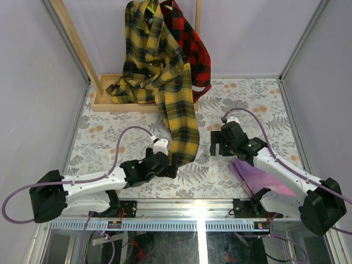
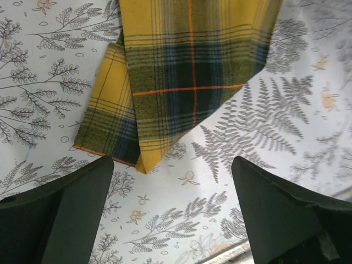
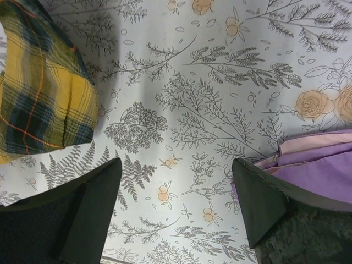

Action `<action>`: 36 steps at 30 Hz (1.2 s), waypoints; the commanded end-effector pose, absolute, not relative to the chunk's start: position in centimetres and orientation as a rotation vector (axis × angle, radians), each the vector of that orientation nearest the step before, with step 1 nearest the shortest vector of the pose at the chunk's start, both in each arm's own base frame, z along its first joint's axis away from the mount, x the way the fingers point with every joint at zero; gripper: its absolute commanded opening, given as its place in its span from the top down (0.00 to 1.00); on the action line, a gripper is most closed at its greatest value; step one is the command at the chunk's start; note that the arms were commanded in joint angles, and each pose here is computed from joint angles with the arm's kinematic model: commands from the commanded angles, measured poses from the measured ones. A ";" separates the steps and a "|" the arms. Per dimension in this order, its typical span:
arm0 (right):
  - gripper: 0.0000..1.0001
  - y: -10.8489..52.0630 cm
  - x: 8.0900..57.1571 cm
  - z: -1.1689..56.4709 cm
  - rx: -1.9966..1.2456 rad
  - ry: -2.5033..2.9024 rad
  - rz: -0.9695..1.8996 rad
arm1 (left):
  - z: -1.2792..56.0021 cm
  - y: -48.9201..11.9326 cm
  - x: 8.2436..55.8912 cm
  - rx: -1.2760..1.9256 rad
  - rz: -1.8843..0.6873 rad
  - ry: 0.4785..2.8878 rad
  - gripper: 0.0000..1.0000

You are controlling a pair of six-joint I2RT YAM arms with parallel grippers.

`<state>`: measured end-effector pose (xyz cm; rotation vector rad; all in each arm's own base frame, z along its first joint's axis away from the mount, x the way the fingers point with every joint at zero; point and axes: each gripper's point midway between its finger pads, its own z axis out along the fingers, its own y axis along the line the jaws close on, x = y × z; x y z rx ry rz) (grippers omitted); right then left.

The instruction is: Place the shirt on the hanger

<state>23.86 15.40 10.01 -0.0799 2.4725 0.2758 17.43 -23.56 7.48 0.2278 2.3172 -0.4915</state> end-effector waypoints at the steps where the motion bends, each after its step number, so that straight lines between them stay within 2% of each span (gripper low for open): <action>1: 0.12 16.2 23.6 10.3 -0.102 2.460 0.355 | 8.4 -24.0 19.6 0.228 -0.357 2.221 0.11; 6: 0.12 16.3 23.2 9.8 -0.103 2.463 0.382 | 6.9 -23.9 20.0 0.270 -0.269 2.238 0.12; 12: 0.13 16.5 22.8 9.5 -0.110 2.477 0.399 | 5.1 -25.1 19.5 0.332 -0.280 2.288 0.26; 19: 0.14 16.8 22.6 9.2 -0.118 2.485 0.425 | 3.4 -25.5 18.8 0.309 -0.324 2.334 0.29; 29: 0.14 17.3 22.5 9.2 -0.121 2.490 0.454 | 0.6 -24.2 18.2 0.257 -0.239 2.406 0.36; 31: 0.15 17.4 22.5 9.2 -0.119 2.489 0.463 | 0.3 -23.8 18.2 0.240 -0.224 2.413 0.41; 36: 0.15 17.5 22.5 9.2 -0.115 2.490 0.467 | 0.7 -23.5 18.1 0.191 -0.234 2.414 0.71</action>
